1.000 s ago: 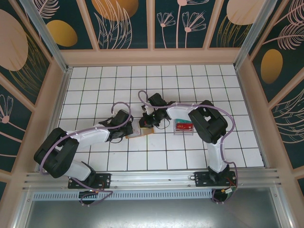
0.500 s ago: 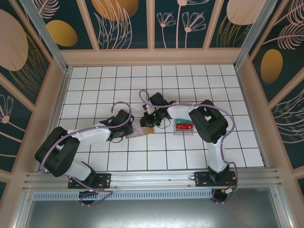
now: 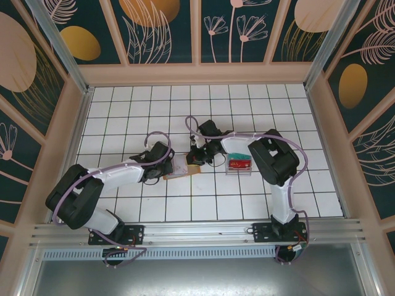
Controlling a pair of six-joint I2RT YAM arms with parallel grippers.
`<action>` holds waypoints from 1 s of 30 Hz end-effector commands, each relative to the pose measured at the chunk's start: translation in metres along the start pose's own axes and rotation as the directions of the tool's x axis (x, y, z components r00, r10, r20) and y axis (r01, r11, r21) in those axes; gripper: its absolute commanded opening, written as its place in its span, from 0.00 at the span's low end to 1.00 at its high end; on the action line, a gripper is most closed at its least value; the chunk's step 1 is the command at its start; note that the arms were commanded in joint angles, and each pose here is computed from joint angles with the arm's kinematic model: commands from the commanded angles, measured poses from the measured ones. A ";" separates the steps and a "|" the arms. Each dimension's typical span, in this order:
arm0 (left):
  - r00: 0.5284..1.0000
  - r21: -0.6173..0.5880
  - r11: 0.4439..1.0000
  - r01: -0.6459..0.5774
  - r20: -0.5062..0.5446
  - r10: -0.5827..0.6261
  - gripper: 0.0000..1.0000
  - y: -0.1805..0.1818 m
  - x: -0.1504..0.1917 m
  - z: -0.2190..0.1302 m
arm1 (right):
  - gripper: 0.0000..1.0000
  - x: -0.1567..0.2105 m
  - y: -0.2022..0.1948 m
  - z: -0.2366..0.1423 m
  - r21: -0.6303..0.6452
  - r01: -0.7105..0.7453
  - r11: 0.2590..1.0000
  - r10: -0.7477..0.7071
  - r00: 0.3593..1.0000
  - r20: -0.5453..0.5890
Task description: Take the credit cards out of the card holder
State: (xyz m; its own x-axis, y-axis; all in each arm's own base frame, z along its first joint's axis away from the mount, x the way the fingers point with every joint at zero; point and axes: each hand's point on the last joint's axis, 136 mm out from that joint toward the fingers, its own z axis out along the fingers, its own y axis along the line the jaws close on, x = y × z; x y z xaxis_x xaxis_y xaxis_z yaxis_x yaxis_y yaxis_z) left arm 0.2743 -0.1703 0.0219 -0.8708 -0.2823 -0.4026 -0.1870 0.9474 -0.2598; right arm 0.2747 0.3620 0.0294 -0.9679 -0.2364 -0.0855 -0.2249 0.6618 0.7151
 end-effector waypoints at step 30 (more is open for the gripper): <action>0.995 -0.131 0.990 -0.046 -0.096 0.034 0.00 0.021 0.015 0.016 | 0.00 -0.003 0.002 -0.006 0.022 0.011 1.000 -0.011 1.000 0.013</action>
State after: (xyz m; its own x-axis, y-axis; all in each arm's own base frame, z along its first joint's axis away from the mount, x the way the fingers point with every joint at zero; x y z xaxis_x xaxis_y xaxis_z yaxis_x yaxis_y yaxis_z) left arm 0.2878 -0.1840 0.0237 -0.8864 -0.2582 -0.3843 -0.1690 0.9532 -0.2506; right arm 0.2694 0.3698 0.0326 -0.9625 -0.2550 -0.0922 -0.2419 0.6540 0.7168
